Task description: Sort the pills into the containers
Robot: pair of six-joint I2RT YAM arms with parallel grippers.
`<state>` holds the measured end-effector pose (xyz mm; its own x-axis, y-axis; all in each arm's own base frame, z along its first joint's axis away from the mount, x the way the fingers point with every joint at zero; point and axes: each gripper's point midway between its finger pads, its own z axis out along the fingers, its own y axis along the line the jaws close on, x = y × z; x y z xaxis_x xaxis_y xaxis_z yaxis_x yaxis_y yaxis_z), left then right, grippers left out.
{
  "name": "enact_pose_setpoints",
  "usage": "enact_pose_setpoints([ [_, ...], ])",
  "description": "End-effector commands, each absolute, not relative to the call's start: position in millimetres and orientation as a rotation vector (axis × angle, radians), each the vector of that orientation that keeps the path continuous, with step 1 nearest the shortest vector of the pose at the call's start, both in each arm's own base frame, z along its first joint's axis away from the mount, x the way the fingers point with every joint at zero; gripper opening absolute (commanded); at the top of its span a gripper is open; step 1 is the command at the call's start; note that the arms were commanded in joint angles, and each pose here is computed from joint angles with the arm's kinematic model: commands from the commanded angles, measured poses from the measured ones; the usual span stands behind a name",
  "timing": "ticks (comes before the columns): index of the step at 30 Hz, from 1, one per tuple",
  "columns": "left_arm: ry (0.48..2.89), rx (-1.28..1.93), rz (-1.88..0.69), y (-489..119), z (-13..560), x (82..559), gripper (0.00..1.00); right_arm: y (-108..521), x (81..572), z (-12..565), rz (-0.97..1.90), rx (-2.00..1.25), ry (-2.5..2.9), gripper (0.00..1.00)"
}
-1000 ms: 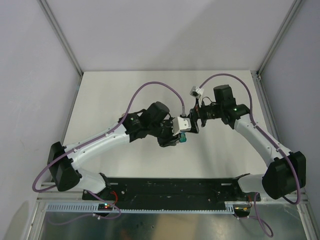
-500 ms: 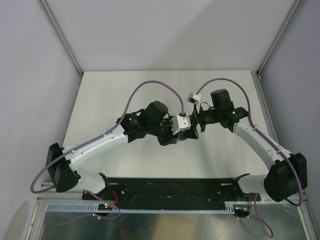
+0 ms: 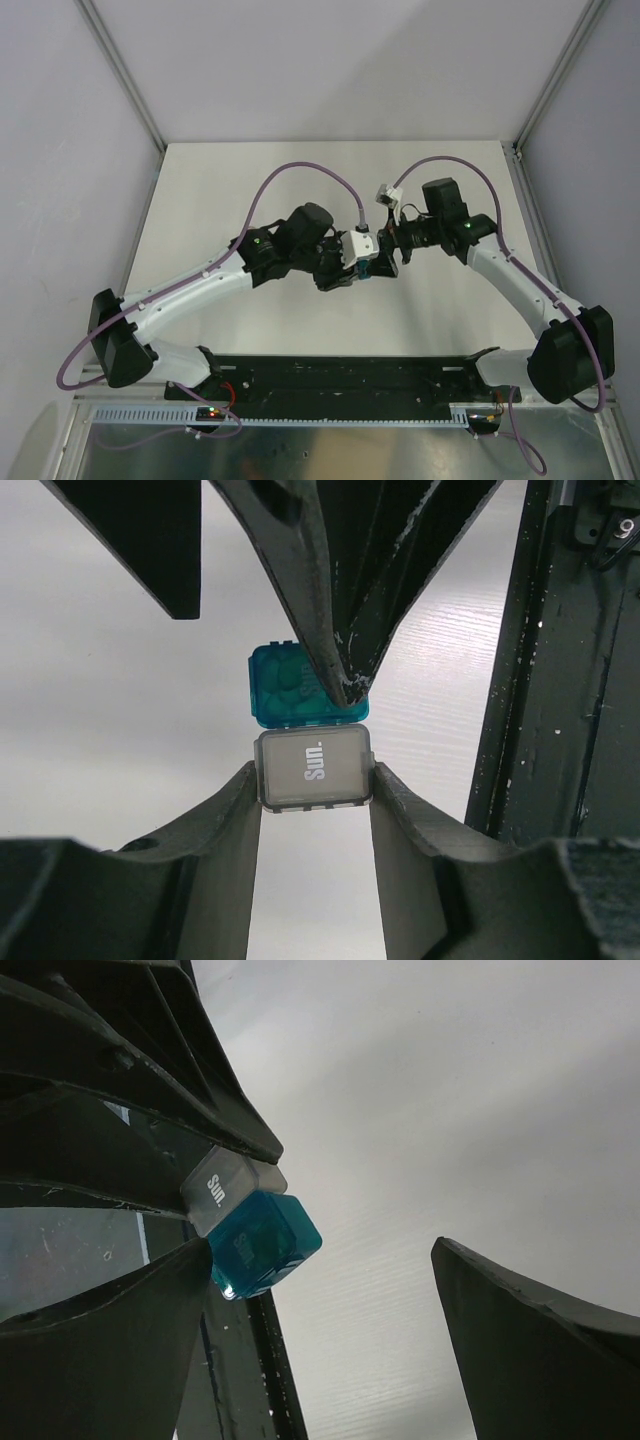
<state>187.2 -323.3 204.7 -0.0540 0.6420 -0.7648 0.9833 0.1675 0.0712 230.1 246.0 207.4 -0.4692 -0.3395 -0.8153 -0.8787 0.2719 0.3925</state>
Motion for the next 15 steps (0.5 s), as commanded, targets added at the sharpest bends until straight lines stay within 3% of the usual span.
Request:
enact_pose_setpoints([
  [1, 1.704, 1.484, -0.638, -330, 225, 194, 0.00, 246, 231, 224, 1.202, -1.069, 1.900, 0.98],
  [15, 1.701, 1.457, -0.618, -334, 230, 200, 0.00, 248, 244, 241, 1.399, -0.965, 1.940, 0.97],
])
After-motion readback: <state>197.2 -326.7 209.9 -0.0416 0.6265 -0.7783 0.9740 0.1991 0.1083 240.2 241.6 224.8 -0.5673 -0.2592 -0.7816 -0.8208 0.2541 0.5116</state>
